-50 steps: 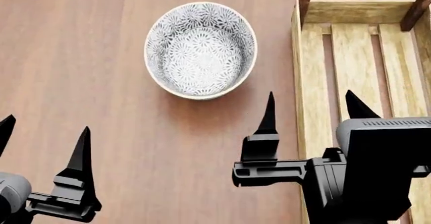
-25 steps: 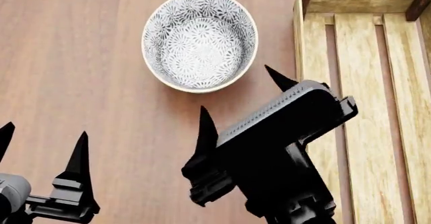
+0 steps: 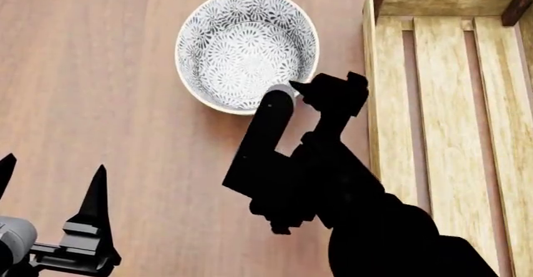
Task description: Pick up the bowl on the left and put it in the tray.
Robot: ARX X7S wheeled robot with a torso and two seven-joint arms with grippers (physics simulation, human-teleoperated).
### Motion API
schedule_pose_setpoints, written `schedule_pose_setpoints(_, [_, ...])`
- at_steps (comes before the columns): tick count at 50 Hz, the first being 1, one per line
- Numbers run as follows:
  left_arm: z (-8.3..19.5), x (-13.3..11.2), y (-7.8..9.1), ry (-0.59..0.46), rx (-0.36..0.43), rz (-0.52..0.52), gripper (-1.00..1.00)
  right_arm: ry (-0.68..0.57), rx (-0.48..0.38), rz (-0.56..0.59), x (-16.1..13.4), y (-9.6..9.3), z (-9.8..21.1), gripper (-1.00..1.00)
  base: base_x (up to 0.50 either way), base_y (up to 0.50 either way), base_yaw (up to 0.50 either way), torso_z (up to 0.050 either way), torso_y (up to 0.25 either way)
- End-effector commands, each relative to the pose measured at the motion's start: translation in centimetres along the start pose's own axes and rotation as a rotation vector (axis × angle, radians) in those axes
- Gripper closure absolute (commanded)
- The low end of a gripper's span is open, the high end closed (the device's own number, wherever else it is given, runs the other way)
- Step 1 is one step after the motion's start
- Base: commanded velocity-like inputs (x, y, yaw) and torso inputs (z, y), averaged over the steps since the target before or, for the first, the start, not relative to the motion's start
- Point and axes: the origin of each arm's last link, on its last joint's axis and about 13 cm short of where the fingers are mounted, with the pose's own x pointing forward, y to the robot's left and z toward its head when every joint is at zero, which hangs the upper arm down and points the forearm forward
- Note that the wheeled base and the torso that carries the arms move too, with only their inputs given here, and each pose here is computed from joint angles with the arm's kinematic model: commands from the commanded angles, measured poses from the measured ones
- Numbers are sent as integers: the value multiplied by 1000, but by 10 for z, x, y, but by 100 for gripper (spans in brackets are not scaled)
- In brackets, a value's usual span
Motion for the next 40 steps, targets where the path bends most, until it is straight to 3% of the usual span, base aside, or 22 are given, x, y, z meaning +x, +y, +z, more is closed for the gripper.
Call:
schedule_pose_setpoints(1, [-2,1,3,-5,-2,14,-100,36,-144,79,27,-14,-4,-100,0,0,0,0,0])
schedule_pose_setpoints(20, [-6,1,6,2,-12,20,-100,45,-166,-8,49,-26,-3,-100,0,0,0,0,0])
schedule_pose_setpoints(40, [-4,-1,8,-3,-15,22,-100,12,-177,100,76,7,-3,-100,0,0,0,0,0])
